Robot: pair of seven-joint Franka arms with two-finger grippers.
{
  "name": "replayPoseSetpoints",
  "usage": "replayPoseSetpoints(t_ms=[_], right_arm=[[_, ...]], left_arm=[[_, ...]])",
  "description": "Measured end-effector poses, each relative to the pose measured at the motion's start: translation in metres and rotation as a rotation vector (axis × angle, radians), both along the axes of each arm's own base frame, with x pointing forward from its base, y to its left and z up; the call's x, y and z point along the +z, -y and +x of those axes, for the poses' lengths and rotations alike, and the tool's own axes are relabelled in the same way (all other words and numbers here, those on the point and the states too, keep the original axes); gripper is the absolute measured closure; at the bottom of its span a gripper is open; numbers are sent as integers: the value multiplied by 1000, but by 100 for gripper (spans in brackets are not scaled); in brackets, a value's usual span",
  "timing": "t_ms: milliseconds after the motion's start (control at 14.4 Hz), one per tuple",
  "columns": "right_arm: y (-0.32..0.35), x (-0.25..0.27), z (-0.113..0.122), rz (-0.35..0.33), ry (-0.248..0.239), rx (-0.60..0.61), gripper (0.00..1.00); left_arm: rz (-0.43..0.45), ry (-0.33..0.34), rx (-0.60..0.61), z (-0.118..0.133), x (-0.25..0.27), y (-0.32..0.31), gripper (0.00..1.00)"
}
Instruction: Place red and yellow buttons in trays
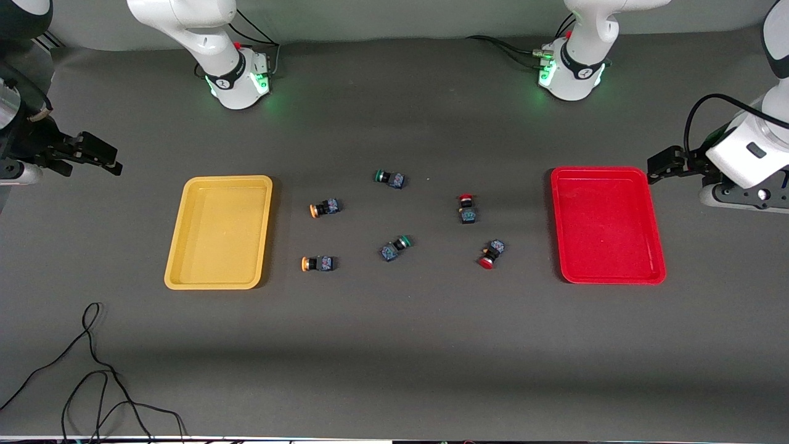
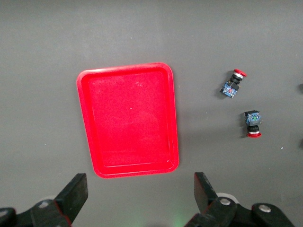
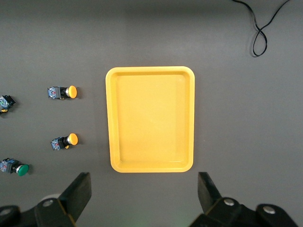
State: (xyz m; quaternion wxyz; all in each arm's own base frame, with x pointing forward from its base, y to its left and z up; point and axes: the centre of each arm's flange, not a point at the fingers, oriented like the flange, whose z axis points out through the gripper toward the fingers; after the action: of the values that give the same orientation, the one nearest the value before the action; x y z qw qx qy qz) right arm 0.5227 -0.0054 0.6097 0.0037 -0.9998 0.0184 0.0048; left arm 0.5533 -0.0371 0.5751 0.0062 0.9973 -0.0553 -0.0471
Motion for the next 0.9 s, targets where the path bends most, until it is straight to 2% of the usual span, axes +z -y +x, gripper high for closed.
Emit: replayPoseSetpoints(t_ms=[347,625,764,903], right_arm=[[0,-1,3,0,-1,1,0],[-26,-18,11,-1,-34,-21,0],[-60,-43,23,-8,-59,-82,0],[-104,-80,34,-20,-85,-166,0]], left_arm=[[1,-5,2,0,0,-1,0],[2,-13,7,-1,-13,2,0],[8,7,47,-3,-36,30,0],[16,22,72,-15,-64,85,0]])
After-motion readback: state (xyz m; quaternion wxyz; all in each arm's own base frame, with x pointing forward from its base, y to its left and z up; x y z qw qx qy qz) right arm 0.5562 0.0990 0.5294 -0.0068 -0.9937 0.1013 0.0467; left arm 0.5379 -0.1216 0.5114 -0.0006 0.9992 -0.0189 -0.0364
